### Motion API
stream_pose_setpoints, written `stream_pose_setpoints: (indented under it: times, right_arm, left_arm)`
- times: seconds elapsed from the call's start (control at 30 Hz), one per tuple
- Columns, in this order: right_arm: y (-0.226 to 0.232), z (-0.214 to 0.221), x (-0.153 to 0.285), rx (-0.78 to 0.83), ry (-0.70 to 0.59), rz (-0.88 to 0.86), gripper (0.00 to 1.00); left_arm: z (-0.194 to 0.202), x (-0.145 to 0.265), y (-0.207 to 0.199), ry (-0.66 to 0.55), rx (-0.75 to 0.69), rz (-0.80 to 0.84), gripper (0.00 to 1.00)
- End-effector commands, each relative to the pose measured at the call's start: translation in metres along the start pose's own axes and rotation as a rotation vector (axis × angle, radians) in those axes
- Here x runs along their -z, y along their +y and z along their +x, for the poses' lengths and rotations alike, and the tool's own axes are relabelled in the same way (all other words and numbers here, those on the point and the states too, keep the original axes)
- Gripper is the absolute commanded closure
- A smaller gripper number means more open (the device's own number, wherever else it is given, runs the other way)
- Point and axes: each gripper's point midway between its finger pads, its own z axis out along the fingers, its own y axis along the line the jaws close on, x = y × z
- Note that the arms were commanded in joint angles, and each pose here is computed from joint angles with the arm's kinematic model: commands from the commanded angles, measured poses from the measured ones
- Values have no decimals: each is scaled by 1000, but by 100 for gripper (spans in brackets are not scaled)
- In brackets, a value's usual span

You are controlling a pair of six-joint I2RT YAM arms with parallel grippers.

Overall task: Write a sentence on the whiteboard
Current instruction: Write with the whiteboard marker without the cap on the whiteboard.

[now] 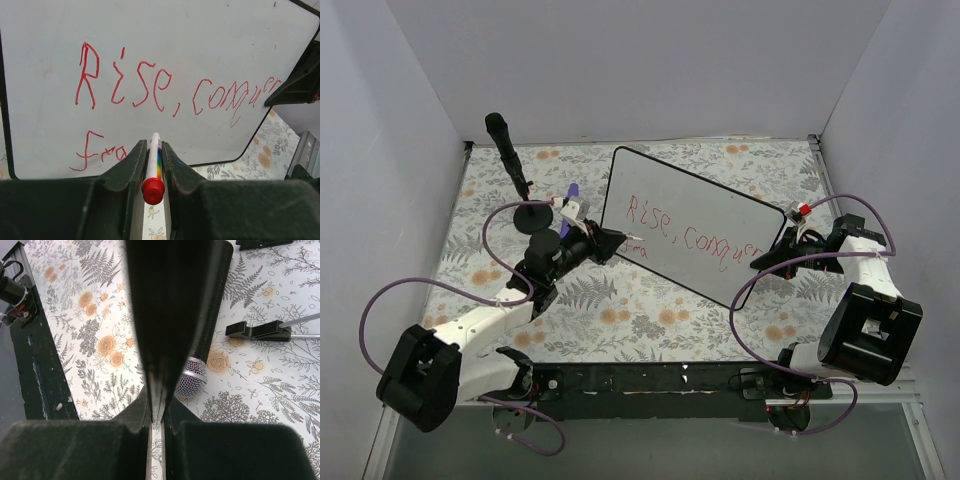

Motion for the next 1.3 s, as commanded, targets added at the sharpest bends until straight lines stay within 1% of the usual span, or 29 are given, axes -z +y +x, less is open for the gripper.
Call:
stream_pose_setpoints:
  times: [0.0, 0.23, 0.63, 0.7, 1.03, 1.23, 1.27]
  right_arm:
    - [-5, 7, 1, 77, 48, 30, 99]
    - [-6, 7, 1, 77, 47, 31, 99]
    - [-6, 7, 1, 77, 49, 32, 99]
    - [-6, 7, 1, 78, 49, 32, 99]
    - [-6, 6, 1, 77, 46, 30, 99]
    - [-7, 6, 1, 79, 48, 30, 99]
    - [-7, 7, 1, 76, 49, 29, 99]
  left_arm:
    - [4, 15, -1, 18, 20, -10, 100]
    - [4, 28, -3, 3, 23, -18, 100]
    - [11, 31, -4, -11, 30, 7, 100]
    - [17, 30, -2, 2, 34, 1, 100]
    - [29, 19, 7, 21, 40, -11, 100]
    - [26, 10, 13, -9, 19, -14, 100]
    - [29, 7, 16, 2, 17, -21, 100]
